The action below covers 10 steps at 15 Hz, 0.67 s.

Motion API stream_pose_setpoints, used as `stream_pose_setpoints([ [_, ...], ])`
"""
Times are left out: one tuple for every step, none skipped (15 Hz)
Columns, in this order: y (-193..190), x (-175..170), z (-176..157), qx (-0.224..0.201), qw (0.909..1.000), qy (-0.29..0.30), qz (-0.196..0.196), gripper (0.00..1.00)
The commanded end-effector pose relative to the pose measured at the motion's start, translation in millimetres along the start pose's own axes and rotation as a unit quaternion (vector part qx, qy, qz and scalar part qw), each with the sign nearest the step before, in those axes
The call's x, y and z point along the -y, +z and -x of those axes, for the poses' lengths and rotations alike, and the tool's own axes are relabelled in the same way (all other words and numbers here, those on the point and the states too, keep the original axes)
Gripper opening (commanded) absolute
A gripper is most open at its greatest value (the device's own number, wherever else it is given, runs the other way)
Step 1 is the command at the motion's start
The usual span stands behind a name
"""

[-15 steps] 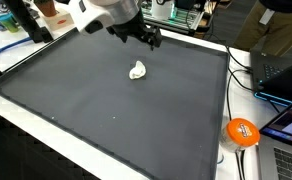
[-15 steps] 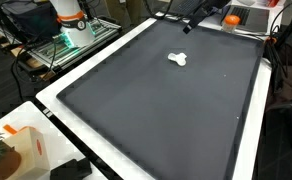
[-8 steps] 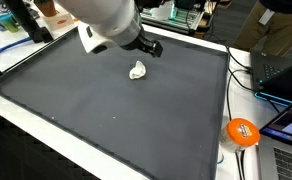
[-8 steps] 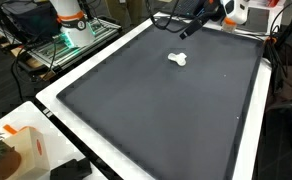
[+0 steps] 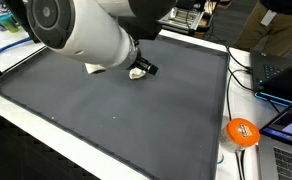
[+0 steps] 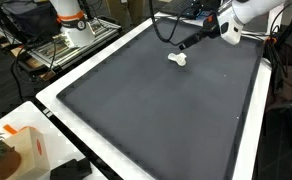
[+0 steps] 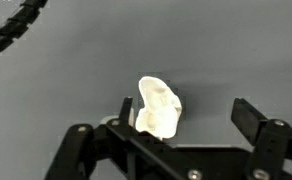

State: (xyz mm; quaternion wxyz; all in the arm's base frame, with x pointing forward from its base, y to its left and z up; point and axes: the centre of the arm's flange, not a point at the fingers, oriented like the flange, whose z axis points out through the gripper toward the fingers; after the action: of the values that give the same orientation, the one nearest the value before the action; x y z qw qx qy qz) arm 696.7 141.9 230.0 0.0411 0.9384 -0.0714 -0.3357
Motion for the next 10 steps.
stream_pose_setpoints([
  [3, 1, -3, 0.000, 1.0000, 0.000, 0.000, 1.00],
  [3, 1, -3, 0.001, 1.0000, 0.000, 0.001, 1.00],
  [3, 1, -3, 0.000, 1.0000, 0.000, 0.001, 1.00],
  [1, 1, -2, -0.001, 1.0000, 0.000, 0.000, 1.00],
  [2, 4, -6, -0.003, 1.0000, 0.001, -0.004, 1.00],
  [2, 5, -8, -0.002, 1.0000, 0.004, -0.005, 1.00],
  [2, 6, -9, -0.003, 1.0000, 0.006, -0.006, 1.00],
  [3, 7, -12, -0.006, 0.9999, 0.012, -0.002, 1.00],
  [4, 7, -14, -0.005, 0.9998, 0.017, 0.003, 1.00],
  [5, 6, -14, -0.002, 0.9998, 0.018, 0.005, 1.00],
])
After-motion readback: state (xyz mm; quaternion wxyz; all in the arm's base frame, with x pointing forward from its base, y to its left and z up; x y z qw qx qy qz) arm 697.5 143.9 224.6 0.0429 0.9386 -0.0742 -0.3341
